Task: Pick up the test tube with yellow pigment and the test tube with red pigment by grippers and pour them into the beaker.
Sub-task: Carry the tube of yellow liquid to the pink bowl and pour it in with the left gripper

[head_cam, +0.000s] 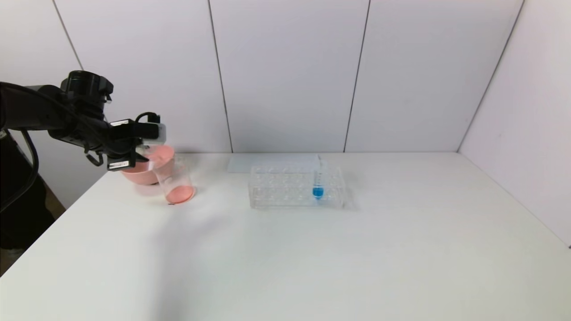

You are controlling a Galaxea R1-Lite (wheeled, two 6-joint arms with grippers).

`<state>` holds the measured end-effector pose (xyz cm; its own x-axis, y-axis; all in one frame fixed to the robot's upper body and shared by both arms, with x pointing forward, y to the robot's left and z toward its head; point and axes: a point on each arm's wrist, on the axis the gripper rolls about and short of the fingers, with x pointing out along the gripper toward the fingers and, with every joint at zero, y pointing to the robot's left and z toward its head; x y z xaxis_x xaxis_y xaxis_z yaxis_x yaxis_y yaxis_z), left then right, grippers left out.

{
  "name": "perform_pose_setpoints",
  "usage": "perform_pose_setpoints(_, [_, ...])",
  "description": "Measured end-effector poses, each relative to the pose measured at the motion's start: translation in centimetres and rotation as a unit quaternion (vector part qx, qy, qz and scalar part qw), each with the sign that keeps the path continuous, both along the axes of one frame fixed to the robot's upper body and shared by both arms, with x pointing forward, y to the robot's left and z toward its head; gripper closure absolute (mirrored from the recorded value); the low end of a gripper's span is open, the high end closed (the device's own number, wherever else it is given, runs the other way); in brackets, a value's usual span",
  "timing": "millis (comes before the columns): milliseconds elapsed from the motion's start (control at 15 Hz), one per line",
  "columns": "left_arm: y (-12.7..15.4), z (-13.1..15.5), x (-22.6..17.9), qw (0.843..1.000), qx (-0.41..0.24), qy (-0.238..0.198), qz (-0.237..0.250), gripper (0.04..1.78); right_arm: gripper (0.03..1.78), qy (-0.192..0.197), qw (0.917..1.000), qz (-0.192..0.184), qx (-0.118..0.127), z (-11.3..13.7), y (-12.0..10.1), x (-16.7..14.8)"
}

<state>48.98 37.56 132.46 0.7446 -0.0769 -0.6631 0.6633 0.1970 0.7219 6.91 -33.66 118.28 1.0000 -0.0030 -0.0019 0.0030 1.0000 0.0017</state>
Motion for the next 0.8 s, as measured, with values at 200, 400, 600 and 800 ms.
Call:
perform_pose_setpoints(200, [-0.06,0.67,-0.51,0.999,-0.01,0.04,0.004,1.35,0.11,0.0,1.0,0.0,0.0,0.0,0.0,0.0])
perform_pose_setpoints(400, [-0.08,0.87,-0.48,0.998,-0.013,0.066,0.005,1.35,0.11,0.0,1.0,0.0,0.0,0.0,0.0,0.0])
perform_pose_setpoints(600, [-0.26,0.9,-0.26,0.997,-0.014,0.082,0.001,1.35,0.11,0.0,1.0,0.0,0.0,0.0,0.0,0.0])
perform_pose_setpoints(800, [-0.51,0.92,-0.06,0.996,-0.013,0.087,-0.003,1.35,0.11,0.0,1.0,0.0,0.0,0.0,0.0,0.0])
